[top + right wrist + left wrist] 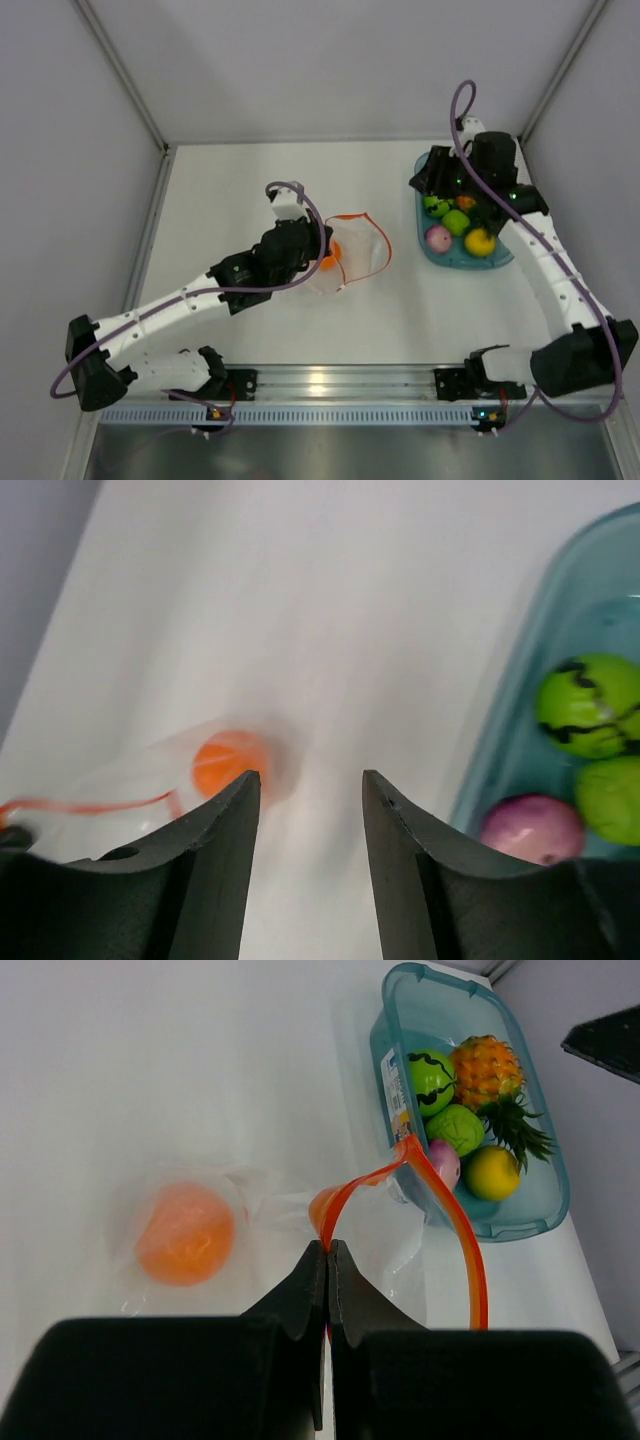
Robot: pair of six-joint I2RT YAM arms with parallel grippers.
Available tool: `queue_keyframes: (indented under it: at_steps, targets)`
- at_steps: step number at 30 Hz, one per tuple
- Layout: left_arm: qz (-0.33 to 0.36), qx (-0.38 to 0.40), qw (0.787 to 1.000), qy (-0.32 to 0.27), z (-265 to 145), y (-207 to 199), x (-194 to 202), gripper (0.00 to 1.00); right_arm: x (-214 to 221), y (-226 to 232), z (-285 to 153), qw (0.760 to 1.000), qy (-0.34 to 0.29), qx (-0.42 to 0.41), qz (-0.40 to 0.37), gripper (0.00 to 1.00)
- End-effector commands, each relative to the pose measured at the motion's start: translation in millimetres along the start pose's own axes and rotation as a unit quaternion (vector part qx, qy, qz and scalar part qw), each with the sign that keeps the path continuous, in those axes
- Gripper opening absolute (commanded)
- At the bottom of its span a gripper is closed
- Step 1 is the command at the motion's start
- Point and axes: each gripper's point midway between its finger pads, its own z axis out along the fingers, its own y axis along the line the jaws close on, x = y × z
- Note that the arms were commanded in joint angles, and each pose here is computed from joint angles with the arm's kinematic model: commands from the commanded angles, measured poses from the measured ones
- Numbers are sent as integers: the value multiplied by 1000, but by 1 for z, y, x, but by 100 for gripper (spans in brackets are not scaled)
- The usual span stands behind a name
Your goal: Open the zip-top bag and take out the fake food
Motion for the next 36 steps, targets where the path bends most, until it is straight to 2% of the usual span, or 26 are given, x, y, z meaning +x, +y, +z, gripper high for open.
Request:
queue_keyframes:
  at_steps: [1,6,10,14,19,28,32,36]
  targets:
    - [-17,5,1000,-23,4,-11,-18,0,28,80,-18,991,-5,-133,-20,46]
    - [-51,3,998,-24,9,-11,-12,0,61,135,-38,980,-22,-196,-16,43]
    - [-97,15,994,-38,8,-10,-10,0,86,162,-36,981,-17,-191,10,37]
    - [-136,20,989,-46,9,-8,-6,0,115,158,-14,990,-2,-136,48,35]
    - [-188,27,980,-66,8,-8,-10,0,128,165,2,990,-15,-107,91,31]
    - [-245,34,966,-75,6,-8,-2,0,137,169,31,993,-33,-44,102,28]
    - [-286,39,955,-65,4,-10,3,0,157,166,53,995,-16,-21,95,28]
    - [-300,52,951,-59,2,-18,2,0,173,164,69,996,-7,-14,88,27]
